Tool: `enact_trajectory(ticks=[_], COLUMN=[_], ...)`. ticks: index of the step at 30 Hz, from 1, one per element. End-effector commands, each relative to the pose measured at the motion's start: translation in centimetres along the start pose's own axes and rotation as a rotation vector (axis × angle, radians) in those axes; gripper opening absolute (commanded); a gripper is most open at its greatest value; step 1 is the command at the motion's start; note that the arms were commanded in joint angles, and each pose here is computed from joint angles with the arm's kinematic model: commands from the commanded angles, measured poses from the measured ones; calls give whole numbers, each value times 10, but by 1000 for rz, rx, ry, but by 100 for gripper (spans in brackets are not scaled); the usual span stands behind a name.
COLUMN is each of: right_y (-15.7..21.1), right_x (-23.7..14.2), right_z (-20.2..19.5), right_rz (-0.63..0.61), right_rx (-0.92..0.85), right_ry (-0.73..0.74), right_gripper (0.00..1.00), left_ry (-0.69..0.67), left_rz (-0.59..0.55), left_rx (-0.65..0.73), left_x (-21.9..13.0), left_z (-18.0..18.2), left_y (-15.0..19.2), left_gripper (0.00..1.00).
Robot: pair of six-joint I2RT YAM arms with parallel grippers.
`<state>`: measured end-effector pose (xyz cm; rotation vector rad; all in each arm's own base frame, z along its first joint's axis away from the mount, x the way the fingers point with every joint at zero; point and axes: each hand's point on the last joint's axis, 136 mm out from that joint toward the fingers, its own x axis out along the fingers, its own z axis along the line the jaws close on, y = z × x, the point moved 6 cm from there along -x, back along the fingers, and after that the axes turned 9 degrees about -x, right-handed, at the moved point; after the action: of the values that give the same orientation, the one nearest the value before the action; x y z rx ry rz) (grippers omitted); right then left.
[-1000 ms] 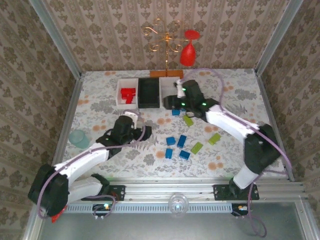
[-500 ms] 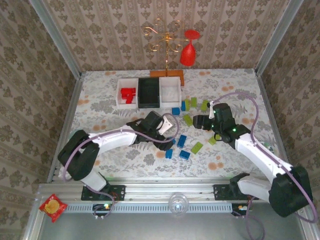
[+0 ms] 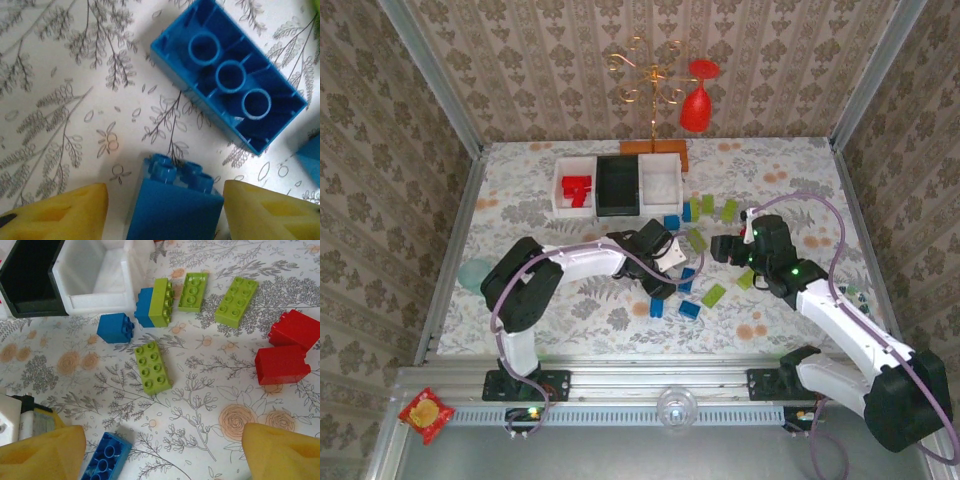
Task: Sort the legos into containers by color
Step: Pick up the lego from the center of the table, then place the lego in the container.
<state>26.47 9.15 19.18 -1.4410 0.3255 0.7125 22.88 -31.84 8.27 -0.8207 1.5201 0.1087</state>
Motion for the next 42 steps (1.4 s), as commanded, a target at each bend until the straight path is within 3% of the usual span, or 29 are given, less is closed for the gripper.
enact_trajectory(ticks=[1,9,16,21,27,33,42], right_y=[0,1,3,11,17,21,3], right_x=[-2,6,14,24,34,39,83], right_z=[-3,6,18,51,73,62,78], right_rz=[-24,-24,-33,2,11,42,113], right_rx=[-2,-8,-30,-218,-278,-263,-125], right_ry=[23,-50,-96,-96,-142,-43,-9], right_gripper=[83,84,85,91,96,99,95], left_ry=[-31,-149,-263,-398,-512,-558,-486], left_rz=[4,-192,-541,-581,-506,-484,-568], left_rx=[8,-161,-411,-468,-508,-541,-586], left_x=[-4,-17,-88,-113,-99,-96,-121], left_z=[8,43,103,153,205,237,229], left_y=[4,-9,-42,-68,-95,-107,-111], left_gripper=[53,27,24,25,29,32,65])
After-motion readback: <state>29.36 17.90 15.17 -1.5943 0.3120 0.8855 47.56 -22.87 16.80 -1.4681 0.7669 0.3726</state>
